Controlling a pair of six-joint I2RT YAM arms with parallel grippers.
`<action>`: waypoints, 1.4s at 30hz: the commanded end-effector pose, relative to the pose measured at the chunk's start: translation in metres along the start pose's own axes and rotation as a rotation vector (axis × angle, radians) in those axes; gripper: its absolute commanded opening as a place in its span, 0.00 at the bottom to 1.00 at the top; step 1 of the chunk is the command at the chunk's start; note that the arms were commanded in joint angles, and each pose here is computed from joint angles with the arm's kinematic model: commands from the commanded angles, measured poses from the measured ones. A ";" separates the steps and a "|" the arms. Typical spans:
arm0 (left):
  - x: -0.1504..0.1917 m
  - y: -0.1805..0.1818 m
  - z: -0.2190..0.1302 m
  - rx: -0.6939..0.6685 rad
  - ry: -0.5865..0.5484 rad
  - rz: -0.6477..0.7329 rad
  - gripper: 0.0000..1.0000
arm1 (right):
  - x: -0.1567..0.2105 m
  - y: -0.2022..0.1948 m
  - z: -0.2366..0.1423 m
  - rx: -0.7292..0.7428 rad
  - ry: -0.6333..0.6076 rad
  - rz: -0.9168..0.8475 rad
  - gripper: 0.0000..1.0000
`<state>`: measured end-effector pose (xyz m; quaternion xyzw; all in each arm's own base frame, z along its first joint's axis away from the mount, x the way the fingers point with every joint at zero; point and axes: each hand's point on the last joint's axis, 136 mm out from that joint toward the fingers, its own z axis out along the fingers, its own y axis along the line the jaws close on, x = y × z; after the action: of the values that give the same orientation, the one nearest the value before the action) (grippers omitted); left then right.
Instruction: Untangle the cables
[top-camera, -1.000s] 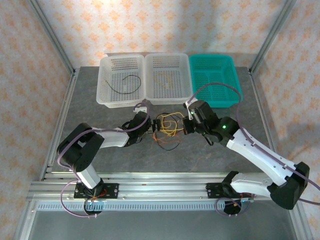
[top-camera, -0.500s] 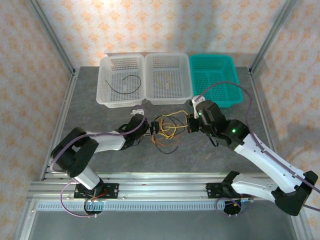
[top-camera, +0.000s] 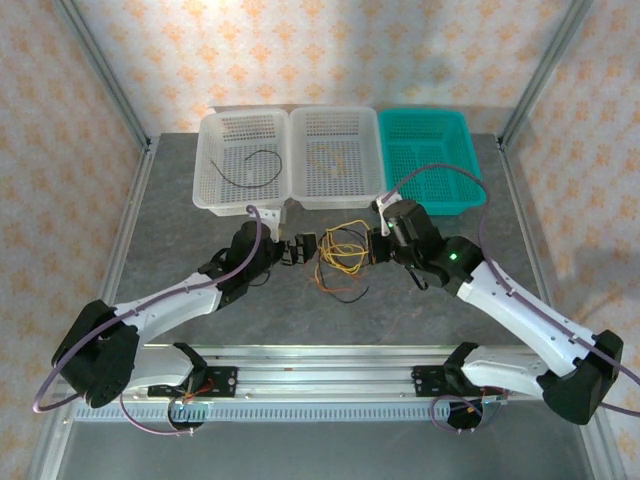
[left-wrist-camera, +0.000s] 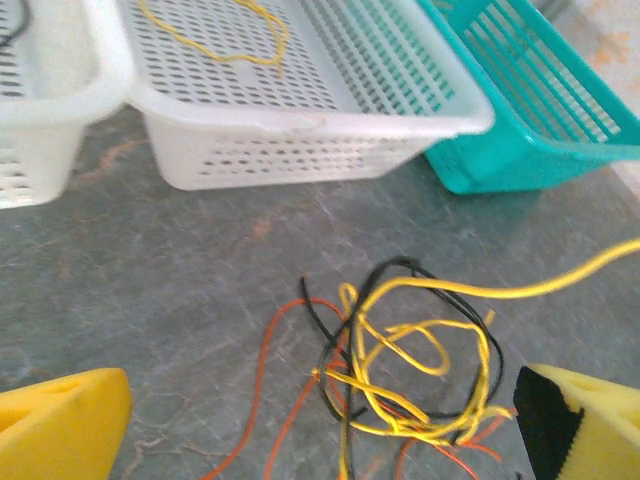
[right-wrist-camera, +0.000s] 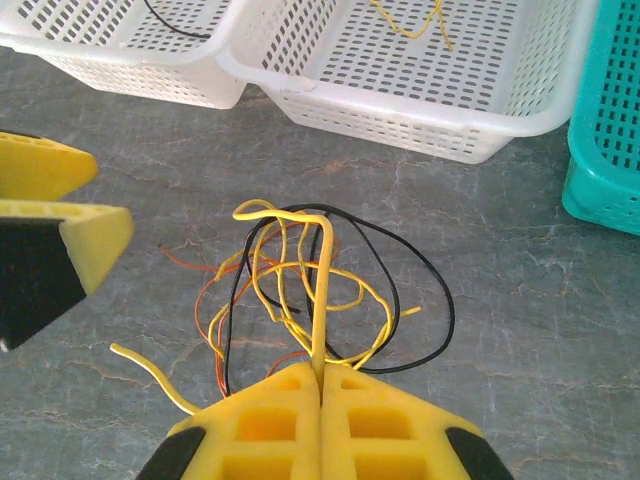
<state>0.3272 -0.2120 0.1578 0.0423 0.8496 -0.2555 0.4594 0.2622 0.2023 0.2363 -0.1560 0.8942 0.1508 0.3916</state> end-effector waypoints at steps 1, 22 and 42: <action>-0.012 -0.030 0.003 0.135 0.040 0.086 0.99 | 0.000 0.003 0.005 -0.029 -0.007 -0.011 0.00; -0.001 -0.042 0.057 0.164 0.210 0.338 0.89 | -0.002 0.005 0.014 -0.050 0.003 -0.025 0.00; -0.021 -0.049 0.063 0.161 0.140 0.296 0.04 | -0.019 -0.005 0.010 0.002 -0.071 0.067 0.03</action>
<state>0.3717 -0.2812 0.1384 0.2348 0.8576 -0.2326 0.3939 0.2761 0.2100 0.2248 -0.1471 0.8961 0.1627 0.3859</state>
